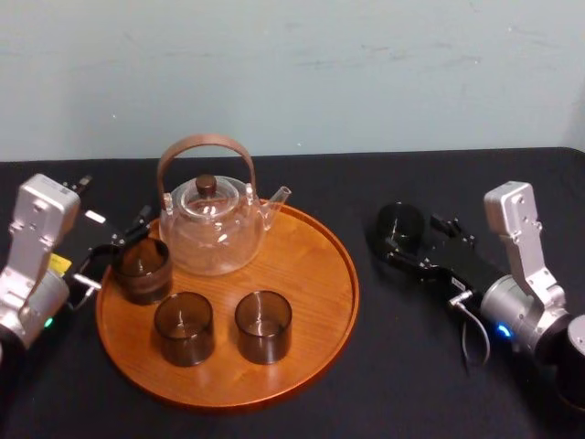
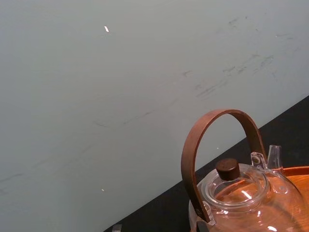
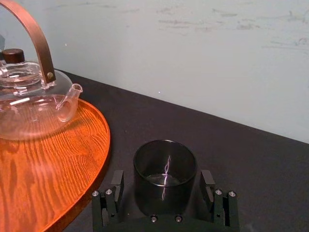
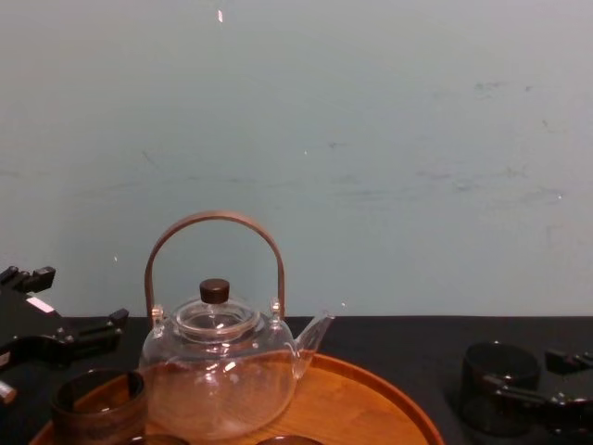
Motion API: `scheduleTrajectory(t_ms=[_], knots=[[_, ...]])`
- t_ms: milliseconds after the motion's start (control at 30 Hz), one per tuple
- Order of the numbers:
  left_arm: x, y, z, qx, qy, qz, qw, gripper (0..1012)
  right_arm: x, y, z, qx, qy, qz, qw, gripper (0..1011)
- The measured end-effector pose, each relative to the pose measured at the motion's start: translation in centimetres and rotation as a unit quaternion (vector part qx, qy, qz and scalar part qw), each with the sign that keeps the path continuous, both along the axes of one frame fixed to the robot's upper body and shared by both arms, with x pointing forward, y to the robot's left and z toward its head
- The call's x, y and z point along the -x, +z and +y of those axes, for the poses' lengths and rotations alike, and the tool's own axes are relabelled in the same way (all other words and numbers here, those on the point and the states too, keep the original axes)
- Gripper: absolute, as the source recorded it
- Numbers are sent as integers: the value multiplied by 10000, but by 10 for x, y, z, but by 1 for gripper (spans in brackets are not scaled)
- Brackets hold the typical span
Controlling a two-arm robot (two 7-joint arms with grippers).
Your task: Pick up the glass from the table and place it on the tray.
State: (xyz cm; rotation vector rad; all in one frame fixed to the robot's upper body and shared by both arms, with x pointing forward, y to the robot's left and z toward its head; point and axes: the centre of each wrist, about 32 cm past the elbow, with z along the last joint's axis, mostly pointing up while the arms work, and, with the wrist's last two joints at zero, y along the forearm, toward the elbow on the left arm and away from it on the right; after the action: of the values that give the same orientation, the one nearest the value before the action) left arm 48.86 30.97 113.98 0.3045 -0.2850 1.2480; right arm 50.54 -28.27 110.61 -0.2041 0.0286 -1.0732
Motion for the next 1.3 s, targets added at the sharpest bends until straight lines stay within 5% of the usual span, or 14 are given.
scheduleTrajectory(t_ms=[600, 1067, 1300], knots=[[0, 0, 0, 0, 0, 0, 10000, 1001, -25, -6, 1, 12, 33, 120, 9999, 1002], [0, 0, 0, 0, 0, 0, 10000, 1001, -28, -6, 3, 22, 146, 106, 9998, 1002], [0, 0, 0, 0, 0, 0, 10000, 1001, -28, -6, 3, 20, 134, 106, 9999, 900]])
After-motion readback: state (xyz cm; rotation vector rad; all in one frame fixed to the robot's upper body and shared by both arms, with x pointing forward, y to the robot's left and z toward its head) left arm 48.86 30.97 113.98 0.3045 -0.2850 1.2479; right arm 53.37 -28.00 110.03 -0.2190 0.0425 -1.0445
